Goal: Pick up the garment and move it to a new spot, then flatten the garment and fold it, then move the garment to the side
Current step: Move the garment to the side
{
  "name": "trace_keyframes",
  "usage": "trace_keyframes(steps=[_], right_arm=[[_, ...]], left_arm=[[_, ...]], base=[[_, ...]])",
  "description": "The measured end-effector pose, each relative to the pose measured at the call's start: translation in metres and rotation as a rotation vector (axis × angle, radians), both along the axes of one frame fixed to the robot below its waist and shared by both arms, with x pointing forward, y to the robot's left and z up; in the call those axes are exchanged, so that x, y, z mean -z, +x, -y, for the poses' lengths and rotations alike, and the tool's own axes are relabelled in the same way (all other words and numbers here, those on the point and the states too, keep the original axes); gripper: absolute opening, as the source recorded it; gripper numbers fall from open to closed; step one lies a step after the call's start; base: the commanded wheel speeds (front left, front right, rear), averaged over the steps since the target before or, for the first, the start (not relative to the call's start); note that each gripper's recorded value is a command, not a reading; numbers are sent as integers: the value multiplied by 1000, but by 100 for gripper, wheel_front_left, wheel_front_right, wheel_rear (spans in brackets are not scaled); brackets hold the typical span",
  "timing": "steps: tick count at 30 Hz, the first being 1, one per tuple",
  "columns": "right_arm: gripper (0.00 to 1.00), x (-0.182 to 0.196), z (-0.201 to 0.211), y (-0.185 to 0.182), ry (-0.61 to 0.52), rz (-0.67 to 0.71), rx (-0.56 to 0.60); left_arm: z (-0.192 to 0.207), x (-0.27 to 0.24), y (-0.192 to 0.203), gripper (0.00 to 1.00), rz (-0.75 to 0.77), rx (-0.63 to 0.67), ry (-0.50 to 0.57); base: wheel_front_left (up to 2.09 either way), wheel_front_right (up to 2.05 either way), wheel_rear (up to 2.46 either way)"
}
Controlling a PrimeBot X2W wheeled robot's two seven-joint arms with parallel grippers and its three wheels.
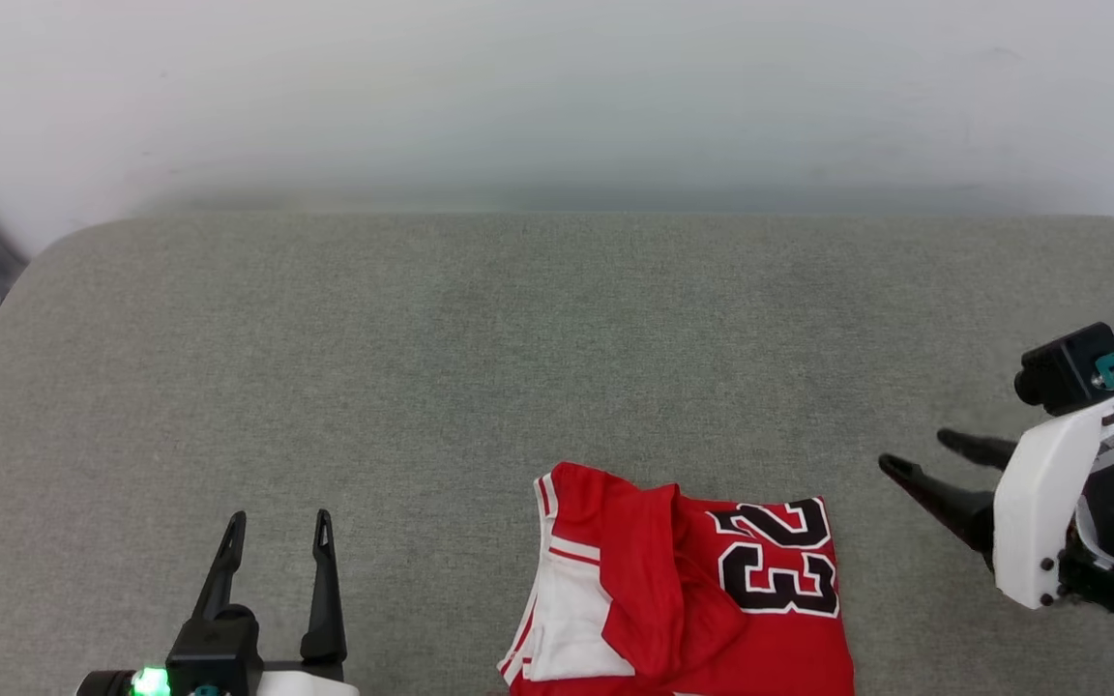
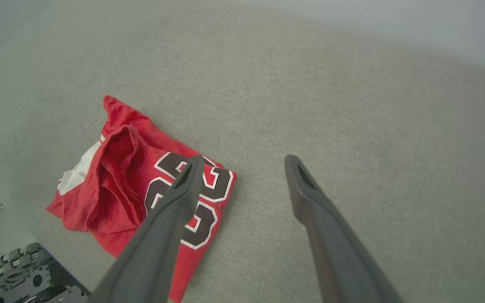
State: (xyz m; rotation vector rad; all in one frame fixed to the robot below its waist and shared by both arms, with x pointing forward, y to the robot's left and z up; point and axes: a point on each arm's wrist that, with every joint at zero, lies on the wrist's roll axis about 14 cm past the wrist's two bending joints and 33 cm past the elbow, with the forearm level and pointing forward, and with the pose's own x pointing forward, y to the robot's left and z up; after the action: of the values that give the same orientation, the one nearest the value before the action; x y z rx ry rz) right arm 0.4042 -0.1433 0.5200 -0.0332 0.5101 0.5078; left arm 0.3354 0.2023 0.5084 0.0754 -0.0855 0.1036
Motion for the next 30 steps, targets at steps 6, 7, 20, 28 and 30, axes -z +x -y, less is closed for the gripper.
trace_keyframes(steps=[6,7,20,28,30], right_arm=[[100,44,7,-21,-1,-340,-45],[100,52,7,-23,9,-381,-47],[100,145,-56,-47,202,-752,-112],[0,160,-74,-49,187,-772,-158],[0,159,-73,-47,185,-750,-157]], left_arm=[[-2,2,9,100,-6,-3,-3],[-2,2,11,100,-7,-4,-3],[-15,17,31,100,-56,-43,2],[-21,20,30,100,-68,-66,5],[-22,20,29,100,-65,-69,4]], base=[[0,0,0],[0,0,0],[0,0,0],[0,0,0],[0,0,0]])
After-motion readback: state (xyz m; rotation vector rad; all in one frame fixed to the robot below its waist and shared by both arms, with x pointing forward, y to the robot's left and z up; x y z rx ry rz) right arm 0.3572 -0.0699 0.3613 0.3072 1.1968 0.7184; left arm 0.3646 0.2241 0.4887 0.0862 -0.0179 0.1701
